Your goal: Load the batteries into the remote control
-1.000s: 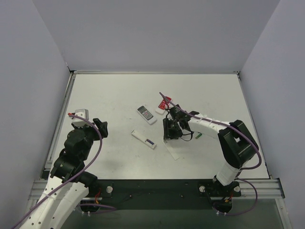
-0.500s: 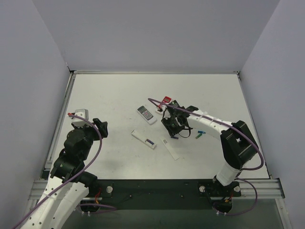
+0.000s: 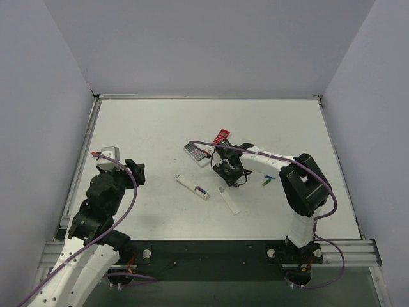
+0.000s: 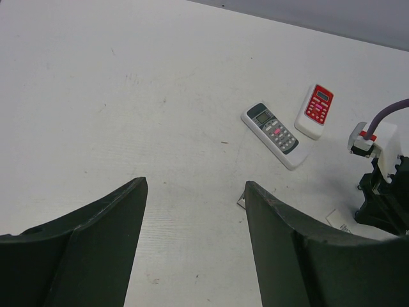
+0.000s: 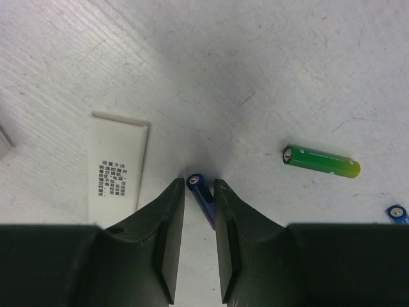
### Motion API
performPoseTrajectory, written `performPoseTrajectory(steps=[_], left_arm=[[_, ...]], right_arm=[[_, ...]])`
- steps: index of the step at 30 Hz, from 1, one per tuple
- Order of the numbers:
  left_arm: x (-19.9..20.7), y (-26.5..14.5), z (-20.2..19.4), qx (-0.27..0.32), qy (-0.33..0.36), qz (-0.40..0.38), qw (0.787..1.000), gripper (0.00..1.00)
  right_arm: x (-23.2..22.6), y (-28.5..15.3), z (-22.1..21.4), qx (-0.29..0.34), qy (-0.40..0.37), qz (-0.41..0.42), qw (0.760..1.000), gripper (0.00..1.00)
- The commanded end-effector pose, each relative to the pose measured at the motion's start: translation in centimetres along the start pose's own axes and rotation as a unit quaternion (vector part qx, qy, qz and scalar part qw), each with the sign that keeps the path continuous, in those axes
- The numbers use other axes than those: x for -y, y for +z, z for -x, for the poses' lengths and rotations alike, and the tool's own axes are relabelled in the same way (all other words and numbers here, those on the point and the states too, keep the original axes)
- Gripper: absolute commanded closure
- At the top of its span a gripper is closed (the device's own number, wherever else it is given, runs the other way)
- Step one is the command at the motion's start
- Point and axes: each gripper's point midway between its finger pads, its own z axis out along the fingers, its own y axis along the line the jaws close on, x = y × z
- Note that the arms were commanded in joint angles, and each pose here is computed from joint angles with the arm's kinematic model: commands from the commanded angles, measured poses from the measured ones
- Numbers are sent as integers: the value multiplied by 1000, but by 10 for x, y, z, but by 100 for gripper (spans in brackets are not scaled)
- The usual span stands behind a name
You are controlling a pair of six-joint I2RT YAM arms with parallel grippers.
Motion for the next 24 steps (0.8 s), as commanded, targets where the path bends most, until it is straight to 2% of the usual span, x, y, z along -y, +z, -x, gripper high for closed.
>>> performPoseTrajectory(steps=[1,6,8,14,19,24], left_arm=[[4,-2,11,19,-10,-8,1000,27],[3,-1,11,18,-10,-8,1000,27],[3,-1,11,19,-10,-8,1000,27],[2,0,10,17,-12,-5,1000,27],[-1,2,11,17,-18,-2,1000,27],[-1,3,10,16,-24,-4,1000,27]], right_arm=[[2,-4,-3,-19,-14,-7,1000,82],[2,-6,-2,-15,-13,-7,1000,95],[1,-15,6,6,-4,-12,1000,99],[-26,-62,55,134,-13,-4,991,100],[-64,-89,95,234,-36,26,971,100],[-97,-82,110,269,-45,39,961,100]])
